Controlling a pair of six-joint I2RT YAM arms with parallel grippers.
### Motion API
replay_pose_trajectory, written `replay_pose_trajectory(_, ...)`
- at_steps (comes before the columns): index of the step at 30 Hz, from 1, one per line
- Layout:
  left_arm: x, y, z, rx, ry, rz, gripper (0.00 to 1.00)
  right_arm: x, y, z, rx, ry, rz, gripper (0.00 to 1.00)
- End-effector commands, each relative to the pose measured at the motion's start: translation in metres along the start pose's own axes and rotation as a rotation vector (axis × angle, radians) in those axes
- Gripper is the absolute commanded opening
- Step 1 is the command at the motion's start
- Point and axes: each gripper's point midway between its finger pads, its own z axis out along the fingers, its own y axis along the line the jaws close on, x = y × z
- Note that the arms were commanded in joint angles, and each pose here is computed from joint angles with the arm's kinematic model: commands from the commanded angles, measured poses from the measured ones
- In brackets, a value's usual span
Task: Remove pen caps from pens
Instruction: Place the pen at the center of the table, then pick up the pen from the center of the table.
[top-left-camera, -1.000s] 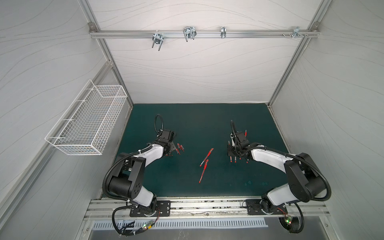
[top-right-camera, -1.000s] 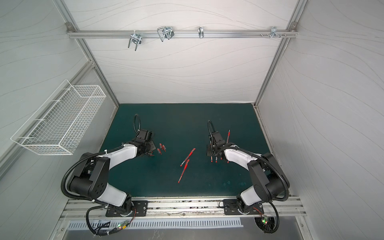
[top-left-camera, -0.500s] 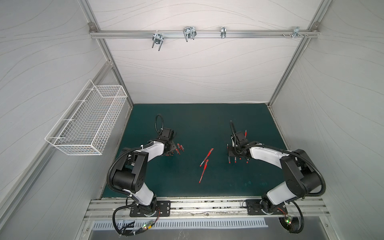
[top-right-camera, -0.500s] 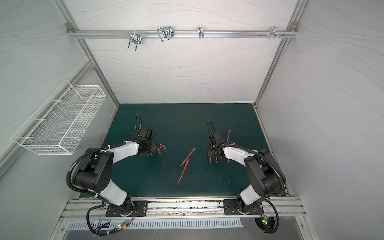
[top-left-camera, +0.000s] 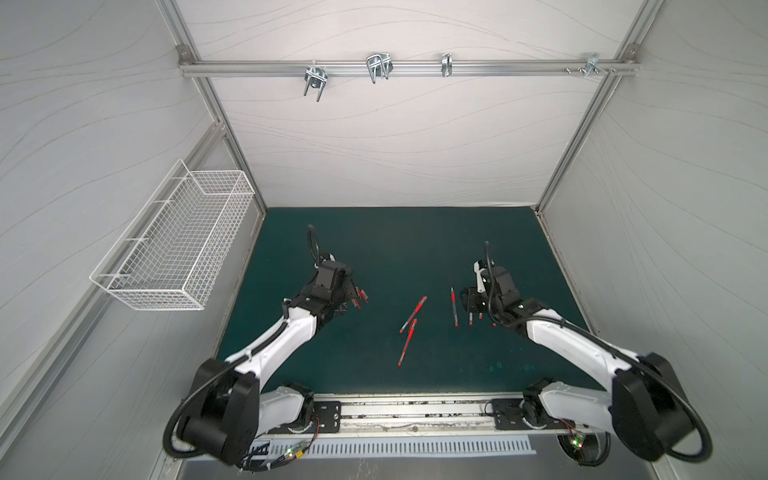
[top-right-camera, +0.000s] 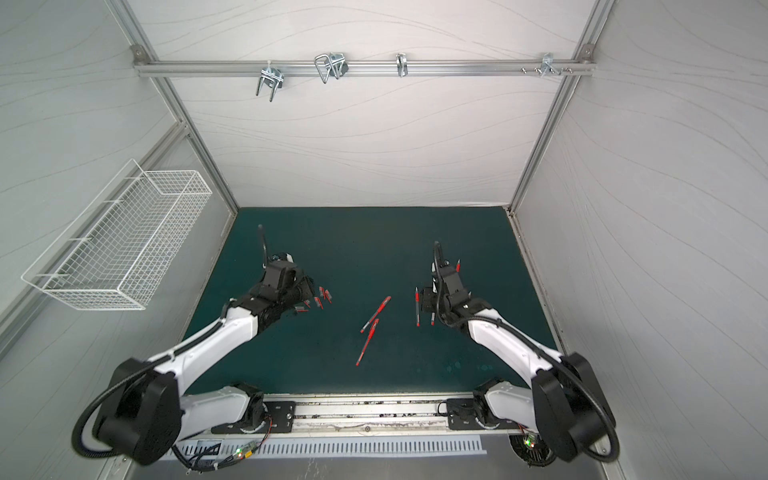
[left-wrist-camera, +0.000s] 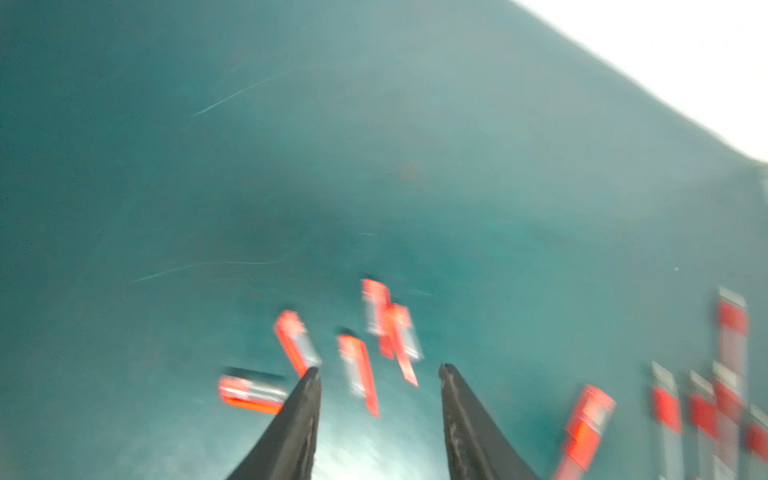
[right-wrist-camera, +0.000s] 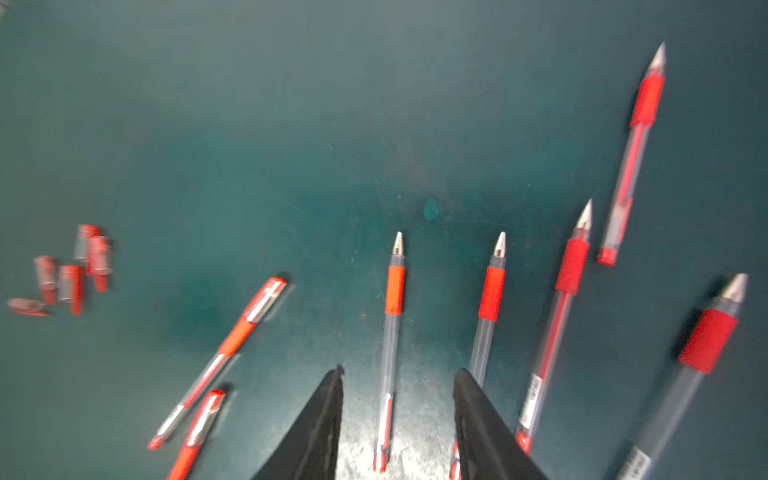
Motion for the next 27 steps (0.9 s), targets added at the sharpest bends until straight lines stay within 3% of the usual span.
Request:
replay_pose_trajectory(1, -0.007, -0.038, -0.022, 0.164, -0.105, 0.114, 0.48, -0.010, 0.007, -0.018, -0.049, -0.090, -0.008, 0.46)
replay_pose_trajectory(6, 0.015, -0.102, -0.049, 0.452, -0.108, 0.310, 0.49, -0.013, 0.024, -0.038, -0.168, -0.149, -0.015, 0.46)
replay_pose_trajectory(10, 0.051, -0.145, -0.044, 0.601, 0.077, 0.439, 0.49, -0.013, 0.026, -0.039, -0.183, -0.148, -0.022, 0.45)
replay_pose_trajectory(17, 0.108, -0.166, -0.010, 0.572, 0.309, 0.602, 0.46, 0.002, 0.062, -0.019, -0.351, 0.013, -0.038, 0.45)
replay_pose_trajectory(22, 0.124, -0.166, 0.010, 0.521, 0.361, 0.654, 0.43, 0.014, 0.066, 0.002, -0.390, 0.153, 0.027, 0.44)
replay_pose_trajectory(27, 0.133, -0.159, 0.030, 0.448, 0.408, 0.673, 0.41, 0.012, 0.046, 0.006, -0.379, 0.164, 0.139, 0.44)
